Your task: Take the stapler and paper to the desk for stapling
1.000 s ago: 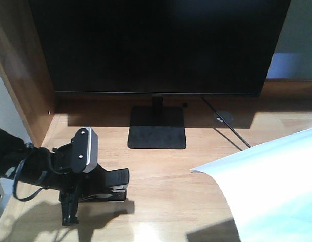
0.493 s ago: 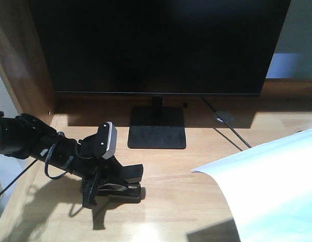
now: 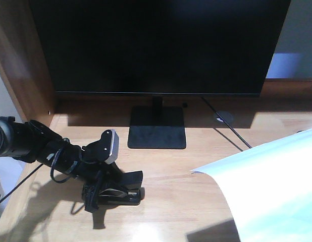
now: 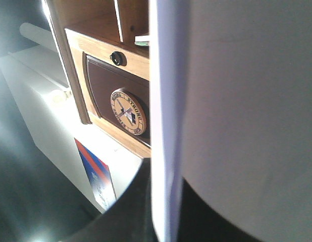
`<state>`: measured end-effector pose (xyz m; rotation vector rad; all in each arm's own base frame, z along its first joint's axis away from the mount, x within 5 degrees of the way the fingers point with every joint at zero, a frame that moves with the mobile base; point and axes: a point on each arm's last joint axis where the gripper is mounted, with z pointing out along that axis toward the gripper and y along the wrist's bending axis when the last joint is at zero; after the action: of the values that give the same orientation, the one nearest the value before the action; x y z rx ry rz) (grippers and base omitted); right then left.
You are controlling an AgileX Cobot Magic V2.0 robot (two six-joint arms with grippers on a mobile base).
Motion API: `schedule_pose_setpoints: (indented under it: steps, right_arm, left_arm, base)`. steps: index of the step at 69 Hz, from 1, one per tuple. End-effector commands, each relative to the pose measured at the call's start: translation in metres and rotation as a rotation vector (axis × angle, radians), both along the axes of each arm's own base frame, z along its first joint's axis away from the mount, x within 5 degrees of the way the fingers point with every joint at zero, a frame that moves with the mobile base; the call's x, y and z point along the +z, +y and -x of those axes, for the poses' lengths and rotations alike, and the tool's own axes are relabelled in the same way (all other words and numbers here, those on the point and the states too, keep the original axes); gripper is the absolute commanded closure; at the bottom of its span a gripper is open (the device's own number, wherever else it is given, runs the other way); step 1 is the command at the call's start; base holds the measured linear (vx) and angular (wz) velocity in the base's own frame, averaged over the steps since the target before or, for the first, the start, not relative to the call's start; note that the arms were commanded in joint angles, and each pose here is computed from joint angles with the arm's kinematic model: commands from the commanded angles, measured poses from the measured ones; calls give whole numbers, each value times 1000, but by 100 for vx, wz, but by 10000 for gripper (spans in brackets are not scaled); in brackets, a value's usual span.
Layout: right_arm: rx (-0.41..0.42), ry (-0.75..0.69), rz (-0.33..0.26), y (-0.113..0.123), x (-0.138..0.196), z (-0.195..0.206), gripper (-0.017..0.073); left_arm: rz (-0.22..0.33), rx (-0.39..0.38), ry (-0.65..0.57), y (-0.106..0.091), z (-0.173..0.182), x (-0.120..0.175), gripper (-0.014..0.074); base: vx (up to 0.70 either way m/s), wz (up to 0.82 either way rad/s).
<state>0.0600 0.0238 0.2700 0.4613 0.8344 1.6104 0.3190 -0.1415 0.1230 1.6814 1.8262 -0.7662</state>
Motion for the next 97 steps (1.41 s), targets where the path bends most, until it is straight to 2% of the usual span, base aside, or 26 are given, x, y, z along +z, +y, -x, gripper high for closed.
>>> schedule_pose_setpoints:
  steps: [1, 22, 33, 46, 59, 73, 81, 97]
  right_arm:
    - [5, -72, -4, 0, 11, 3, 566]
    - [5, -72, -4, 0, 11, 3, 566]
    - [5, -72, -4, 0, 11, 3, 566]
    - [5, -72, -4, 0, 11, 3, 566]
    - [5, -72, -4, 0, 11, 3, 566]
    - [5, -72, -4, 0, 11, 3, 566]
    - [5, -72, -4, 0, 11, 3, 566]
    - [5, -72, -4, 0, 11, 3, 566]
  left_arm:
    - [82, 1, -44, -7, -5, 23, 594]
    - [77, -1, -37, -7, -5, 19, 582]
    - [76, -1, -37, -7, -5, 19, 543]
    - [67, 12, -41, -6, -6, 19, 408]
    - [64, 52, -2, -6, -6, 19, 179]
    - [65, 102, 48, -6, -7, 19, -25]
    - [66, 126, 63, -6, -7, 21, -74]
    - [78, 129, 23, -5, -8, 35, -45]
  base:
    - [0, 0]
    - [0, 0]
    - [0, 0]
    - [0, 0]
    - [0, 0]
    - [0, 0]
    - [0, 0]
    - [0, 0]
